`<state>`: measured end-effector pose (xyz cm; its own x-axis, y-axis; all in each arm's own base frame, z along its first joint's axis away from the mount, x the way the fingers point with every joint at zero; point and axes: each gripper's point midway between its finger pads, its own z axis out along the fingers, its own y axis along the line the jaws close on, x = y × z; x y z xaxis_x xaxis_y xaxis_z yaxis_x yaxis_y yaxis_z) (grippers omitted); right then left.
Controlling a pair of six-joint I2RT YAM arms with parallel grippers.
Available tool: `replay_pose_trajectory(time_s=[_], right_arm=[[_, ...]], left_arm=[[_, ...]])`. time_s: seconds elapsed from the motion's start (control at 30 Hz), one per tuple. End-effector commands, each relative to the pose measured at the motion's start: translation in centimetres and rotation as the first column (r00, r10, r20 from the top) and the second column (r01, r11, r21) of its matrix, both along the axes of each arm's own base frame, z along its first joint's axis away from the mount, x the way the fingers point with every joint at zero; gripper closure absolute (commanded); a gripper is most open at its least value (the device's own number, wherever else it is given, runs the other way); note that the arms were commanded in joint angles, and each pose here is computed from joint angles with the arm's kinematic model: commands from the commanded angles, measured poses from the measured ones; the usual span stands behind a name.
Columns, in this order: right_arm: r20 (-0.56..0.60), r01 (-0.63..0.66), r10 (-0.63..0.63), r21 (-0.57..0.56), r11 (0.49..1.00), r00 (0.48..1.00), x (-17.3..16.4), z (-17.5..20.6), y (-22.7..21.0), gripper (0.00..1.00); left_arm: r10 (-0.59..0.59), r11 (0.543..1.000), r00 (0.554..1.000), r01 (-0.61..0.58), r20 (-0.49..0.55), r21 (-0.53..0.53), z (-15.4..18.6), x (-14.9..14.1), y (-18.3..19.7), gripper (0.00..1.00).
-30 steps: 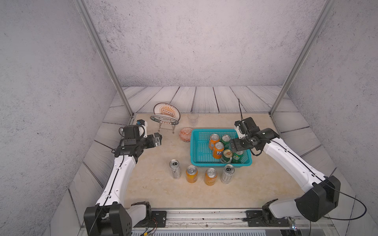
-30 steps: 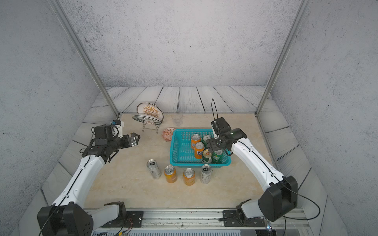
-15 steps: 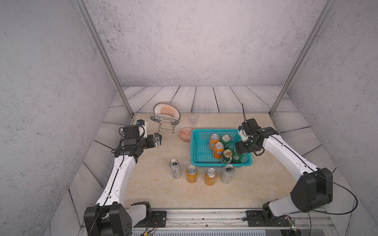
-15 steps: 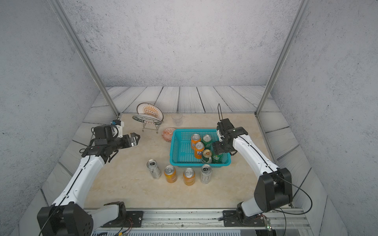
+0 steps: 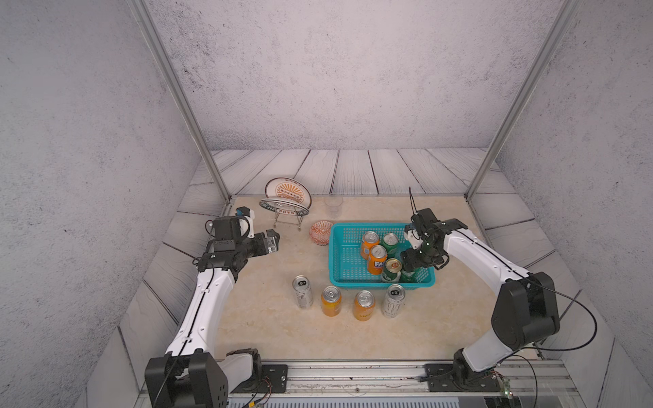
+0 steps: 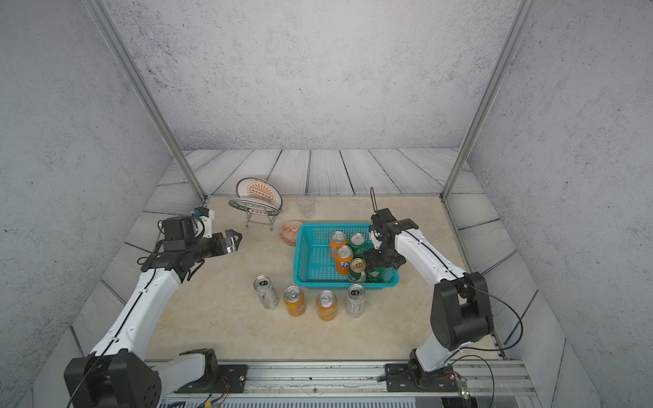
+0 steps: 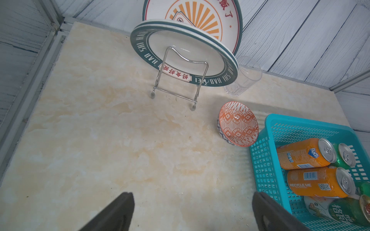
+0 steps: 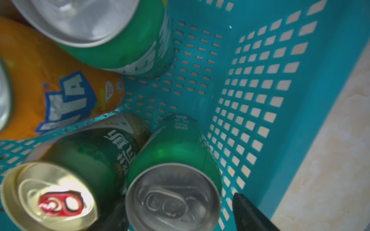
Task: Take out the drinks from the basket
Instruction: Pick up the drink from the basket.
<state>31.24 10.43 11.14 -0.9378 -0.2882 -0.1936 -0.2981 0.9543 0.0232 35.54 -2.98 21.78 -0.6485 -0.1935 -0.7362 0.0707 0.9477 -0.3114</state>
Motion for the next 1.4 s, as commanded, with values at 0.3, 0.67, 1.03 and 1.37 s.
replay_pose_trajectory(time_s=[0.3, 0.67, 1.03, 1.37], right_arm=[[-0.045, -0.069, 0.069, 0.004, 0.998, 0.997, 1.1, -2.6, 0.7, 0.16], [-0.024, -0.049, 0.049, 0.006, 0.999, 0.999, 0.6, -1.1, 0.5, 0.32], [0.067, -0.032, 0.03, 0.026, 0.999, 0.997, -0.1, 3.8, 0.1, 0.37], [0.128, -0.025, 0.015, 0.077, 0.997, 0.992, -2.1, 8.8, 0.0, 0.37]], left_arm=[[-0.002, 1.0, 1.0, 0.002, 0.018, 0.002, 0.9, 0.3, 0.3, 0.01], [-0.004, 1.0, 1.0, 0.004, 0.016, -0.003, 0.9, 0.4, 0.3, 0.01], [-0.002, 1.0, 1.0, 0.002, 0.016, -0.006, 0.9, 0.4, 0.3, 0.01], [-0.004, 1.0, 1.0, 0.004, 0.015, -0.008, 0.8, 0.4, 0.3, 0.01]])
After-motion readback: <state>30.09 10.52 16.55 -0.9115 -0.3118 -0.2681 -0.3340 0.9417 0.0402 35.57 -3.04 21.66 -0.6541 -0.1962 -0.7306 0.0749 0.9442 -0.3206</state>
